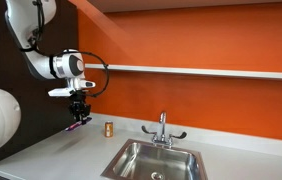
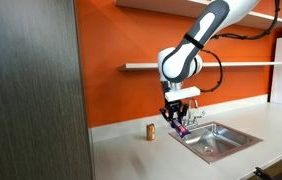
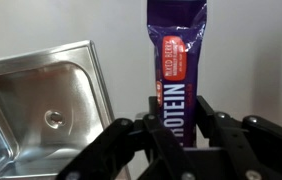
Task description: Place the snack bar onto the shelf
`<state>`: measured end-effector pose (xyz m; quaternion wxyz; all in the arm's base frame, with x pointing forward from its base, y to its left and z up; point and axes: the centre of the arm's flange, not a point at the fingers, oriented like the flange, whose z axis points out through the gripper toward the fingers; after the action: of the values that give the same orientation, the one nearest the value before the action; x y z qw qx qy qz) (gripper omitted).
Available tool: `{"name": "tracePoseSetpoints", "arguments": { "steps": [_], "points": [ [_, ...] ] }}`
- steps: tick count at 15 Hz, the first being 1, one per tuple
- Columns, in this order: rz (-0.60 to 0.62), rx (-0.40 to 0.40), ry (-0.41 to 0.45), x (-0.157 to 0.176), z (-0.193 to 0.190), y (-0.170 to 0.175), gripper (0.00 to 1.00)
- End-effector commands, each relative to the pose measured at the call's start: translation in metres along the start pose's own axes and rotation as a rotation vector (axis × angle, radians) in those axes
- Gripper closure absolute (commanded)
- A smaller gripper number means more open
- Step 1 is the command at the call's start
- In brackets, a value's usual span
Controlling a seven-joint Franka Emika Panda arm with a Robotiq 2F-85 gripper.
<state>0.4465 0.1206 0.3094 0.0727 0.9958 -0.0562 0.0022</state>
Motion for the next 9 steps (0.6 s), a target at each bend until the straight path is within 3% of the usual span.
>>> {"name": "tracePoseSetpoints", "arguments": {
  "steps": [1,5,9],
  "points": [
    [-0.009,-0.030,0.004,-0.022,-0.052,0.012,0.86],
    [-0.003,-0.086,-0.005,-0.033,-0.100,0.030,0.86],
    [-0.095,-0.132,0.018,-0.033,-0.140,0.049,0.86]
  ]
}}
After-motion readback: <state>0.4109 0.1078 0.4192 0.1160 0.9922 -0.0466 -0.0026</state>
